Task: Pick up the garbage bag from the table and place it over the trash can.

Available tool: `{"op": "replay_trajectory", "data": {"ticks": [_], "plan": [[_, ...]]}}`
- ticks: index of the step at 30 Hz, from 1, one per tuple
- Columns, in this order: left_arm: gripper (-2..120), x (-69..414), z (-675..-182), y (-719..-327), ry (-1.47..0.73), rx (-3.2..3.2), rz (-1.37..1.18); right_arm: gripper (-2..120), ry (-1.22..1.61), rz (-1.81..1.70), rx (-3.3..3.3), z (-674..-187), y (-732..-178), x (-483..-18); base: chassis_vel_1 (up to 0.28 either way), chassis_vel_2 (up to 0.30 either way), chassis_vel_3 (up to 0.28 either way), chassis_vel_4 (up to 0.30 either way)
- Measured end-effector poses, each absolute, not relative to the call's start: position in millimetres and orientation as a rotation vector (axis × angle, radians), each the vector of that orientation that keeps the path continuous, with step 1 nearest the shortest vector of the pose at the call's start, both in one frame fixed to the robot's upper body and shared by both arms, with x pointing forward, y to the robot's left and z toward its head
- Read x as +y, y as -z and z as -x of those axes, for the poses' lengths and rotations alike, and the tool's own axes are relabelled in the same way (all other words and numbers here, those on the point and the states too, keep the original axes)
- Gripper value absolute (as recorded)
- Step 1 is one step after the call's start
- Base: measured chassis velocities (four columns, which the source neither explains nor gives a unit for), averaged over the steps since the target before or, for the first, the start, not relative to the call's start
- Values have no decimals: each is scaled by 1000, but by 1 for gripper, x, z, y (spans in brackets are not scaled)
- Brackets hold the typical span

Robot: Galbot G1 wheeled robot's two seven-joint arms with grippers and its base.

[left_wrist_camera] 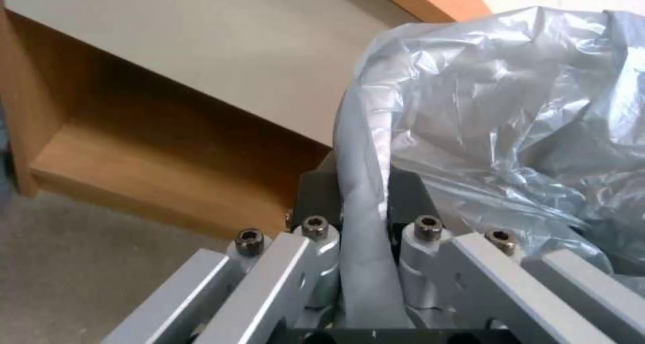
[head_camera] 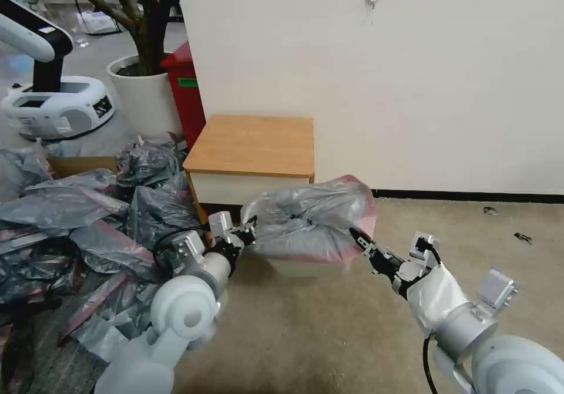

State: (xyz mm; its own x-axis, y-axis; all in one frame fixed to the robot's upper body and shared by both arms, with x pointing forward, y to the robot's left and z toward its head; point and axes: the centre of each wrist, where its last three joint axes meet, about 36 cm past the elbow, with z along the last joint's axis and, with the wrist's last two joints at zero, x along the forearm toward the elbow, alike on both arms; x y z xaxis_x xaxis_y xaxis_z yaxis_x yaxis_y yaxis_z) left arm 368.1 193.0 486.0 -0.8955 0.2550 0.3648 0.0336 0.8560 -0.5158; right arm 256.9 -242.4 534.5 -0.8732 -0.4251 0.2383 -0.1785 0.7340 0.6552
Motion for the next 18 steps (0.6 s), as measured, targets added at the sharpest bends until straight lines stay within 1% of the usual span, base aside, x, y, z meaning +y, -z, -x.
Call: {"op": "replay_trajectory", "data": {"ticks": [9,10,11,12,13,14,16,17,18], "plan": [[7,194,-371,-487,-722,-2601,214,0,903,-477,-2553,-258,-535,-242,0,0,0,0],[7,192,-371,-487,-724,-2598,218,4,899,-478,-2552,-258,-535,-242,0,0,0,0],[7,192,-371,-487,-724,-2598,218,4,899,-478,-2552,-258,-535,-242,0,0,0,0],[7,192,-371,-487,-725,-2597,219,7,898,-478,-2552,-258,-535,-242,0,0,0,0],[7,191,-371,-486,-725,-2595,216,14,878,-465,-2563,-257,-535,-242,0,0,0,0],[7,191,-371,-486,-725,-2595,216,14,878,-465,-2563,-257,-535,-242,0,0,0,0],[7,192,-373,-483,-715,-2594,198,22,837,-432,-2587,-256,-534,-244,0,0,0,0],[7,193,-376,-479,-698,-2600,177,28,804,-408,-2608,-255,-533,-246,0,0,0,0],[7,193,-376,-479,-698,-2600,177,28,804,-408,-2608,-255,-533,-246,0,0,0,0]]}}
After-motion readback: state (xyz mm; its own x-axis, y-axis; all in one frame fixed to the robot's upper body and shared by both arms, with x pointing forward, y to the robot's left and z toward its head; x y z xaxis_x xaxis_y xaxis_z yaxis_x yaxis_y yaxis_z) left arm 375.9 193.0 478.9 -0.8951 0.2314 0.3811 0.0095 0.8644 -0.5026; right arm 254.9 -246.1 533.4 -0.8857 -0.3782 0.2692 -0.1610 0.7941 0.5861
